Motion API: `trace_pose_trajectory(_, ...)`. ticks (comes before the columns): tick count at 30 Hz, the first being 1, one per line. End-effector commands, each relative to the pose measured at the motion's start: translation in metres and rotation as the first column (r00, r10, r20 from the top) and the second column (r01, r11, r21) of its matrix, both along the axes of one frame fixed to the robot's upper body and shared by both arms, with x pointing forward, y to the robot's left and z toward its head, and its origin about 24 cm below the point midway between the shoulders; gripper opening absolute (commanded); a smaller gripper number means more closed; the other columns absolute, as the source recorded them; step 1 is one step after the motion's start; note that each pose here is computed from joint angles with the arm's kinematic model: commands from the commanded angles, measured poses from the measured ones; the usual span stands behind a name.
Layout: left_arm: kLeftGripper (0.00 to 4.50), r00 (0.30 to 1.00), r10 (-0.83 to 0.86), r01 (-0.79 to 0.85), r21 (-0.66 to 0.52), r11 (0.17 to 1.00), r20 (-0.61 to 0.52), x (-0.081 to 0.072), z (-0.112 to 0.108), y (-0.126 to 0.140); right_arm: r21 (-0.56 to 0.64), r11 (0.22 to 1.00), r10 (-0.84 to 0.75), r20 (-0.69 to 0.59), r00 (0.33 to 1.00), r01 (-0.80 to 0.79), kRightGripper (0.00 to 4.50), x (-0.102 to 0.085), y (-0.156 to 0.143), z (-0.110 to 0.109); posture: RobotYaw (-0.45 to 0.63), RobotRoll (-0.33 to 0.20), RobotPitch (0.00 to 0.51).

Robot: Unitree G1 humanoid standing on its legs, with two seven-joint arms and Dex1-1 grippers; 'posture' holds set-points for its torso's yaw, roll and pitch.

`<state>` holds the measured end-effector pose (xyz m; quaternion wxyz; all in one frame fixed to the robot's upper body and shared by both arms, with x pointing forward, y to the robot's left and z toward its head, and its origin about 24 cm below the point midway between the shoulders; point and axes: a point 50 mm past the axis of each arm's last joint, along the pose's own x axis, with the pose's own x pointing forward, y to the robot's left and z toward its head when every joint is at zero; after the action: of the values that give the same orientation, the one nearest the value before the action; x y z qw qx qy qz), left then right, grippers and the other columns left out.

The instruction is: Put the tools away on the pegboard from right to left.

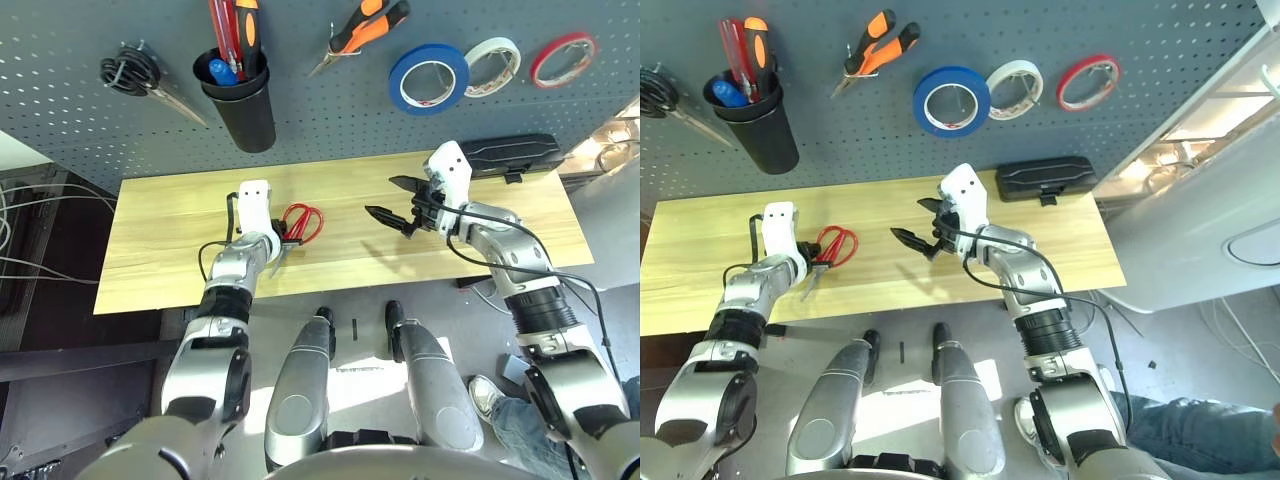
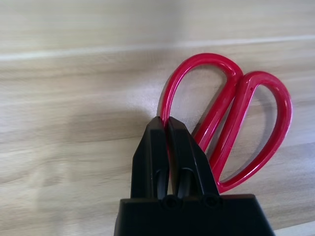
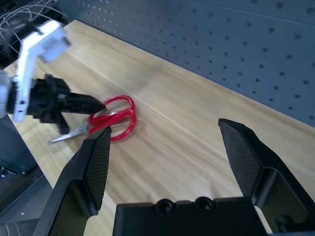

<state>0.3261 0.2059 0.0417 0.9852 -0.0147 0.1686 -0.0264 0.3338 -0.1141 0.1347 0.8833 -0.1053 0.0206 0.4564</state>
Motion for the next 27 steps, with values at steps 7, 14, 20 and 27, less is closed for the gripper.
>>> trace_pose_trajectory(7,0.04,0.890,-0.181,0.121,0.166,0.979,0.418,-0.041,0.043,0.012,0.015,0.996,0.087,0.057,0.995,-0.088,4.50,0.000,0.017,0.021,0.12,0.000,0.354)
trace_pose_trajectory(14,0.04,0.789,-0.247,0.109,0.267,0.958,0.563,-0.060,0.058,0.025,0.089,0.982,0.156,0.112,0.981,-0.166,4.50,-0.003,0.032,0.053,0.12,0.000,0.353)
trace_pose_trajectory(20,0.04,0.695,-0.166,-0.030,0.260,0.965,0.699,-0.074,0.082,0.053,0.174,0.952,0.228,0.149,0.962,-0.252,4.50,-0.005,0.047,0.092,0.14,0.000,0.350)
trace_pose_trajectory(27,0.04,0.610,-0.073,-0.197,0.240,0.950,0.789,-0.079,0.107,0.077,0.216,0.915,0.301,0.199,0.933,-0.341,4.50,-0.005,0.066,0.125,0.15,0.000,0.346)
